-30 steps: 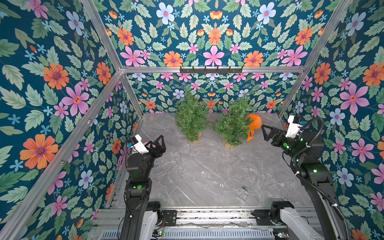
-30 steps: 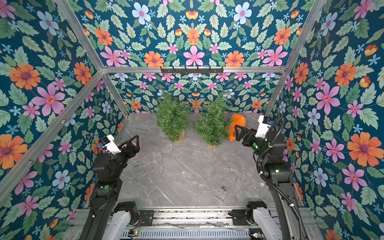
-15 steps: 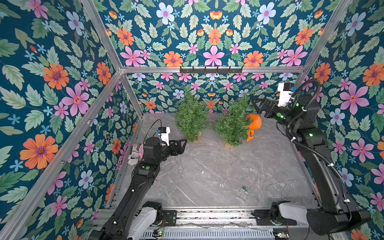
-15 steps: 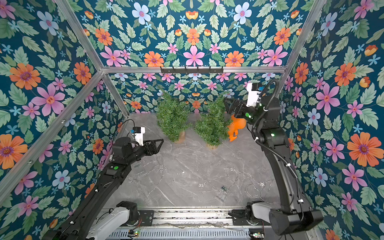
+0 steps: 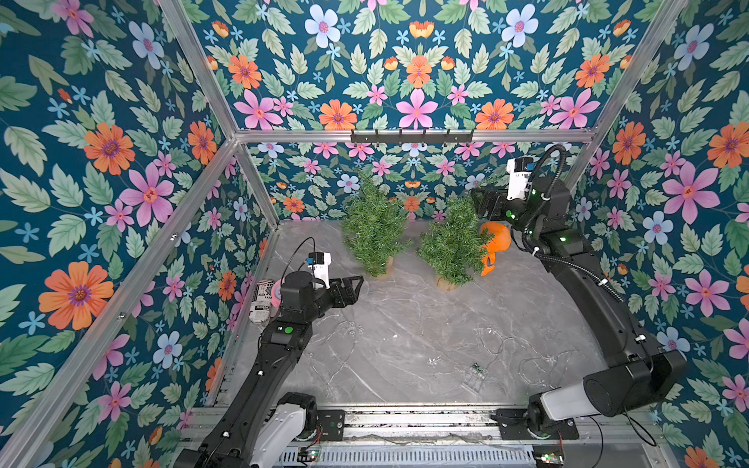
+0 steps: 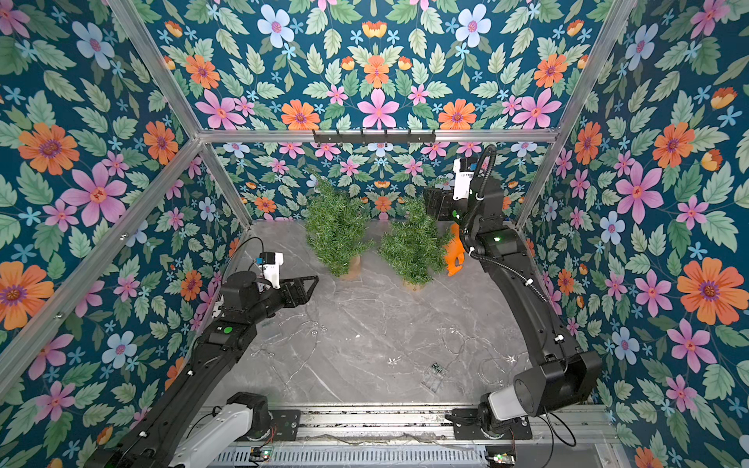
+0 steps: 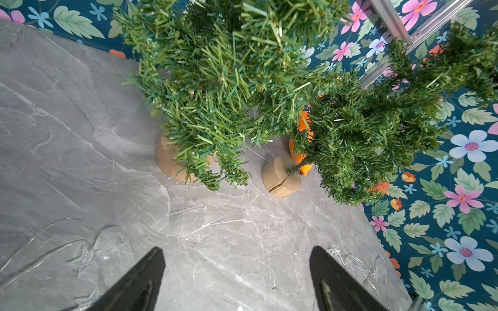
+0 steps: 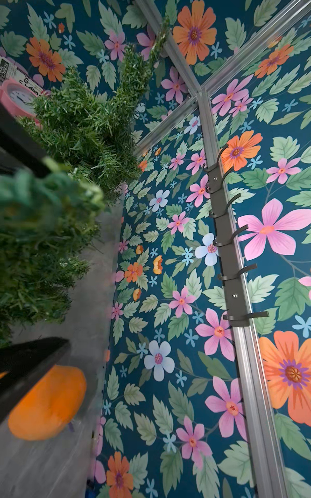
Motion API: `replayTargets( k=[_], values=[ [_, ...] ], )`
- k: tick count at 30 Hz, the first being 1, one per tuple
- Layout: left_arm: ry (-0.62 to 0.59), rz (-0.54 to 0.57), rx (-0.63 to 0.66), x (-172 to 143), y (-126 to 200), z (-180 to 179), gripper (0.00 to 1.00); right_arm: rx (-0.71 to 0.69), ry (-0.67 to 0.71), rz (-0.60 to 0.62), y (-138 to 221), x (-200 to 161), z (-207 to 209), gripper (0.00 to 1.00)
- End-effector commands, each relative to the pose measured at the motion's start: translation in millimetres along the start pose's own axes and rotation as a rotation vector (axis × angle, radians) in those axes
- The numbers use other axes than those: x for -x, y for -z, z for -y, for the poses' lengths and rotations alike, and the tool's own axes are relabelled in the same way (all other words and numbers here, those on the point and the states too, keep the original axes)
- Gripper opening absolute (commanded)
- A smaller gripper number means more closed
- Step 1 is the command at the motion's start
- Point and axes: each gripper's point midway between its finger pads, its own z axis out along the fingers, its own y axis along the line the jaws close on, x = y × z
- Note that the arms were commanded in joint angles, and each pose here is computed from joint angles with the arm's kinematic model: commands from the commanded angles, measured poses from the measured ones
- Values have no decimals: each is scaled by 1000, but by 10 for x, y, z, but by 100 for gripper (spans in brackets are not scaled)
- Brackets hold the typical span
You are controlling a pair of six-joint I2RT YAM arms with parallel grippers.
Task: Wrap string light around the christmas tree
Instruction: Pick up the Christmas tree at the center of the board.
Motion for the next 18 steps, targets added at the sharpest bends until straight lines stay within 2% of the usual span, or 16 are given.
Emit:
replayTargets(
  k=[1,5,11,16,18],
  values=[
    [-4,2,-38,19,-5,70,85,67,-2,44,-47,107,-143,83],
    [-3,7,-44,4,5,71,85,67,-6,33,-151,71,-125,72],
    [-7,20,-66,-5,33,106,85,81,0,43,-172,119,-188,32],
    [-4,16,-70,-18,31,110,85,106,28,59,-68,219,-350,3],
    [-3,18,-68,-16,33,105,85,104,73,78,16,281,-458,0]
  ],
)
